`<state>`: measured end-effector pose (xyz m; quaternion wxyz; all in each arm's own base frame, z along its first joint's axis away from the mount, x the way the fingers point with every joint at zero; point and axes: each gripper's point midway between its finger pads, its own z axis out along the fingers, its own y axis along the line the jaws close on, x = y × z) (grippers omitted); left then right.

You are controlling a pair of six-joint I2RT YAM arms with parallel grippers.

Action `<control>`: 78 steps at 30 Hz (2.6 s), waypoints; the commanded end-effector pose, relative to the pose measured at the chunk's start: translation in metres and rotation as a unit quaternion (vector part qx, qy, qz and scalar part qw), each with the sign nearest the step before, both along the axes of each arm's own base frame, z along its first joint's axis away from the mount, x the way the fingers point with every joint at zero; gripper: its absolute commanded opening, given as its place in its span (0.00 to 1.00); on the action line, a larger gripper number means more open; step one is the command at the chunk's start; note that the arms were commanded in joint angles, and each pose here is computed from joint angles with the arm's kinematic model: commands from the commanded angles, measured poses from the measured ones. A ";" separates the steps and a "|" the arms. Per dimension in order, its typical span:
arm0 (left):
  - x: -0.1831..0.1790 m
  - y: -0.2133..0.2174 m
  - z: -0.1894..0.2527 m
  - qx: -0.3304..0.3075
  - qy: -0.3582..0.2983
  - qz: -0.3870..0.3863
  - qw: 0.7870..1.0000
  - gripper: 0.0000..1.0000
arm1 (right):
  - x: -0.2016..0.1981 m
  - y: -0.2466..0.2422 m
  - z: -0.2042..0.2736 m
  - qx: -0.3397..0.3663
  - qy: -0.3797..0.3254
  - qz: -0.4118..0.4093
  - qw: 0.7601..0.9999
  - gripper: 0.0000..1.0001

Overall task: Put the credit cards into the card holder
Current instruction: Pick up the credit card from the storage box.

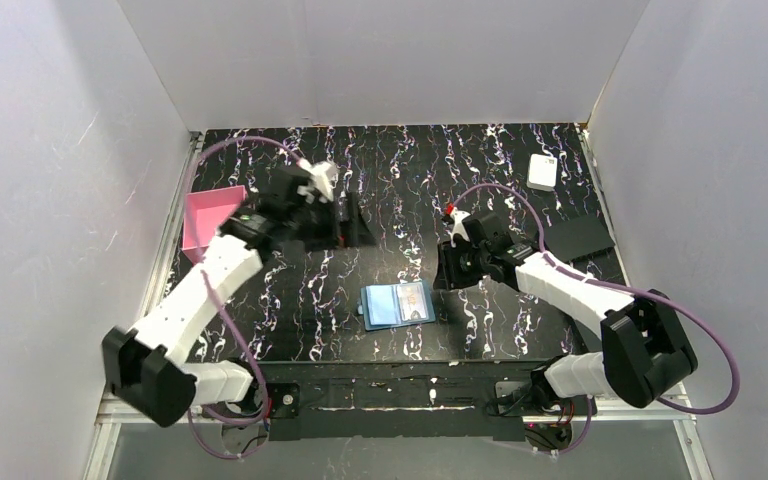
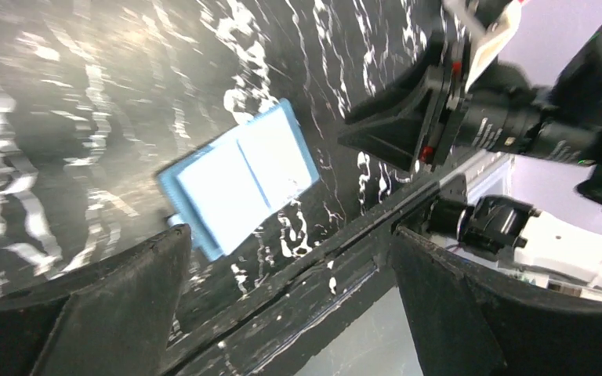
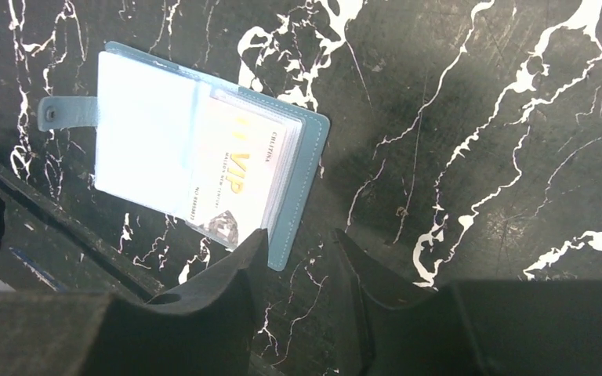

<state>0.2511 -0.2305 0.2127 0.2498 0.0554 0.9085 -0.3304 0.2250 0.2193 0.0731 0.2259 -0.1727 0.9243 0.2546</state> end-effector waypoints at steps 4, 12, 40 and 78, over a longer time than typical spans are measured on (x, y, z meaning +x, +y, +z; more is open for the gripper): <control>0.024 0.171 0.009 0.118 0.008 0.198 0.973 0.98 | -0.003 0.022 0.022 0.059 0.007 0.029 0.998 0.44; 0.092 0.281 -0.044 0.182 0.007 0.337 0.924 0.98 | -0.014 0.026 0.023 0.072 0.016 0.063 0.995 0.44; 0.167 0.284 -0.125 0.022 0.084 0.259 0.962 0.93 | -0.019 0.027 0.022 0.077 0.026 0.077 0.994 0.45; 0.164 0.257 -0.107 -0.028 0.070 0.230 0.970 0.47 | -0.020 0.028 0.014 0.075 0.039 0.076 0.993 0.45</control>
